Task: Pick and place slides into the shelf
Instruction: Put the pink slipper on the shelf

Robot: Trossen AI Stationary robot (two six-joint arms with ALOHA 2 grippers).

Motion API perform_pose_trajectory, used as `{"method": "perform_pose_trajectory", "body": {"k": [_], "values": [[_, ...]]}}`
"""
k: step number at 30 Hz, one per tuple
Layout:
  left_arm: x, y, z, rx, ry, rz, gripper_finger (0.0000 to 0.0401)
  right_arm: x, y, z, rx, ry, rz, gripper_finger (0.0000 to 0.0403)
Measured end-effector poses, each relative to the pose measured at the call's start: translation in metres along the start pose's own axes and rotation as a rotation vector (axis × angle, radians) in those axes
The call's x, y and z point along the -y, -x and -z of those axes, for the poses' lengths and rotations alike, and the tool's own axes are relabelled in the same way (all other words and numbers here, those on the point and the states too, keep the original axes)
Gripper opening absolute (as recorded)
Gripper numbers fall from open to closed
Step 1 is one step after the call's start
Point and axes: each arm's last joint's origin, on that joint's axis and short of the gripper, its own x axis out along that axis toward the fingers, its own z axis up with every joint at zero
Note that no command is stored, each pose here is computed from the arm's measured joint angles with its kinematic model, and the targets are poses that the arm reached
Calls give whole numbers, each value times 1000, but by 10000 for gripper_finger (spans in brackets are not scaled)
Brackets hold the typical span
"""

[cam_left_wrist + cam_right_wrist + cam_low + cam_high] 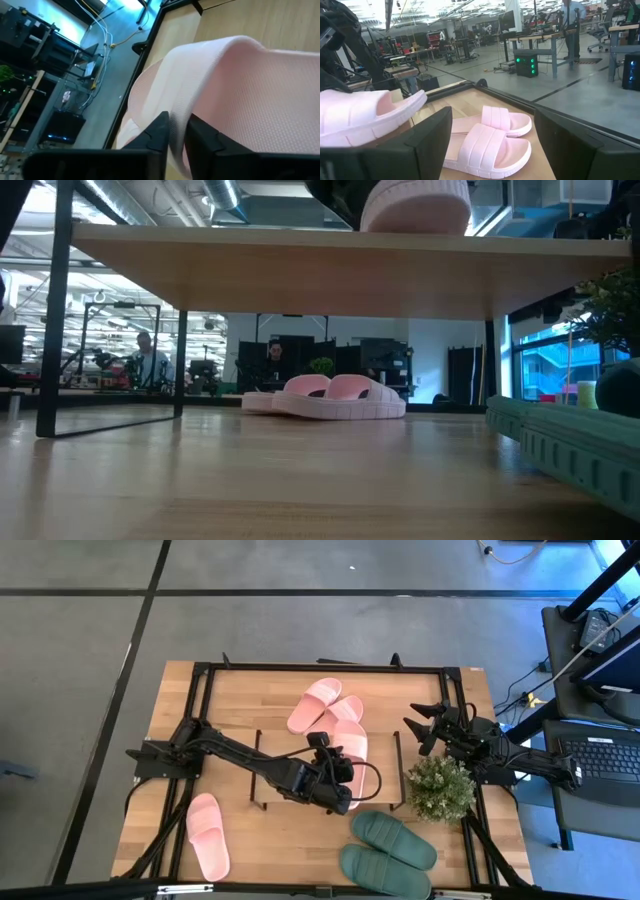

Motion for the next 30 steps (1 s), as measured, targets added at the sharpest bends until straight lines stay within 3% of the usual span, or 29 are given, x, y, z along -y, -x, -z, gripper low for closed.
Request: {"method": "perform_pose_trajectory", "body": {"k": [14, 25, 30], "values": [[0, 0, 0, -2, -5, 8, 102, 0, 0, 0, 0, 0, 0, 282], [1, 1, 0, 2, -30, 8, 186, 0, 0, 0, 0, 0, 0, 282], [2, 5, -1, 13, -26, 11, 199, 0, 0, 0, 0, 0, 0, 282]]}}
